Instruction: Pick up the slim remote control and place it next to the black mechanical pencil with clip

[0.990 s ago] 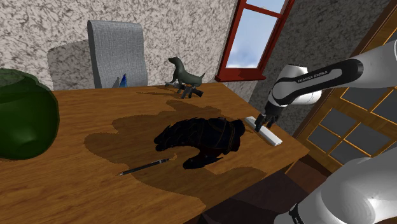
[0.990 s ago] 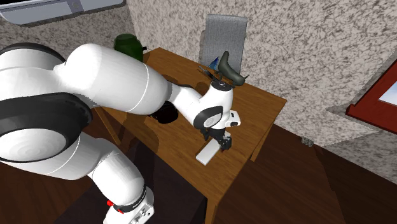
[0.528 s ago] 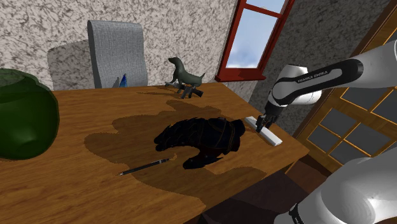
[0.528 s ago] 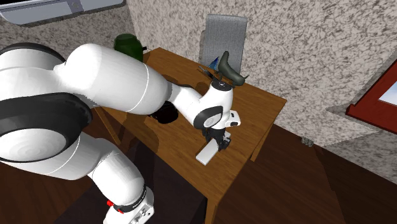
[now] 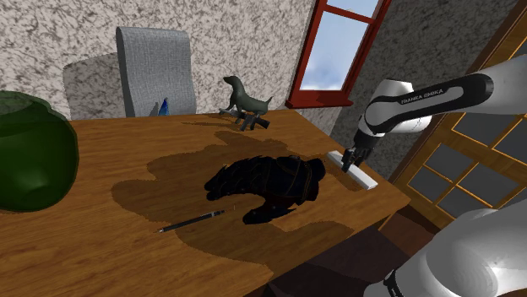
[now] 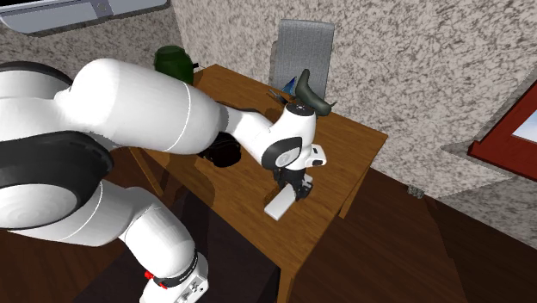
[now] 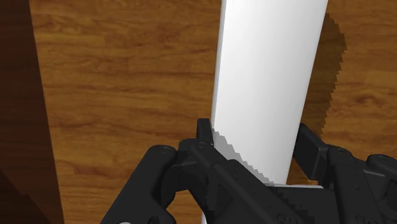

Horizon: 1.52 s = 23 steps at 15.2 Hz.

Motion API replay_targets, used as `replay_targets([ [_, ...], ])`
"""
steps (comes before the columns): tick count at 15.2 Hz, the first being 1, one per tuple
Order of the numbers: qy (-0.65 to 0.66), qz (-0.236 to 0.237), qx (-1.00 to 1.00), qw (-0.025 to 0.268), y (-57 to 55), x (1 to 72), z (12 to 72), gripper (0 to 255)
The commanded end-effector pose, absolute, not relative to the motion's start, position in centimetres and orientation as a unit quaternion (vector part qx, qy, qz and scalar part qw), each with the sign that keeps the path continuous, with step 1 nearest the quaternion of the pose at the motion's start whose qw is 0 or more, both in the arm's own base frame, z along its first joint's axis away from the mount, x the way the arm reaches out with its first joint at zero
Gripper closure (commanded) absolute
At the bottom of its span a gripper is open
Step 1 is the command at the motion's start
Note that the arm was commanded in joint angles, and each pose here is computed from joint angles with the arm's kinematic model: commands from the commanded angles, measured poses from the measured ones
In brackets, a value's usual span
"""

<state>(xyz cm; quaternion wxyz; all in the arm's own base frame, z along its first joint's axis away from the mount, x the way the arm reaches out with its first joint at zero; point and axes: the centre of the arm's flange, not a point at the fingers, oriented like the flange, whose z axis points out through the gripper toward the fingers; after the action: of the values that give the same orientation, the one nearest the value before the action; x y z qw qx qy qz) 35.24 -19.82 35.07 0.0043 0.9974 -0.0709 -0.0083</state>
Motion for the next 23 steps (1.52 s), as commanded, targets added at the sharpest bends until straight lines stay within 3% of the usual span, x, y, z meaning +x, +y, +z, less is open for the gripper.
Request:
replay_targets([
  [1, -0.071, -0.008, 0.997, 0.004, -19.9, 35.3, 36.2, 255],
  [12, -0.071, -0.008, 0.997, 0.004, -19.9, 35.3, 41.9, 255],
  [23, -0.071, -0.008, 0.997, 0.004, -6.6, 41.0, 42.0, 255],
])
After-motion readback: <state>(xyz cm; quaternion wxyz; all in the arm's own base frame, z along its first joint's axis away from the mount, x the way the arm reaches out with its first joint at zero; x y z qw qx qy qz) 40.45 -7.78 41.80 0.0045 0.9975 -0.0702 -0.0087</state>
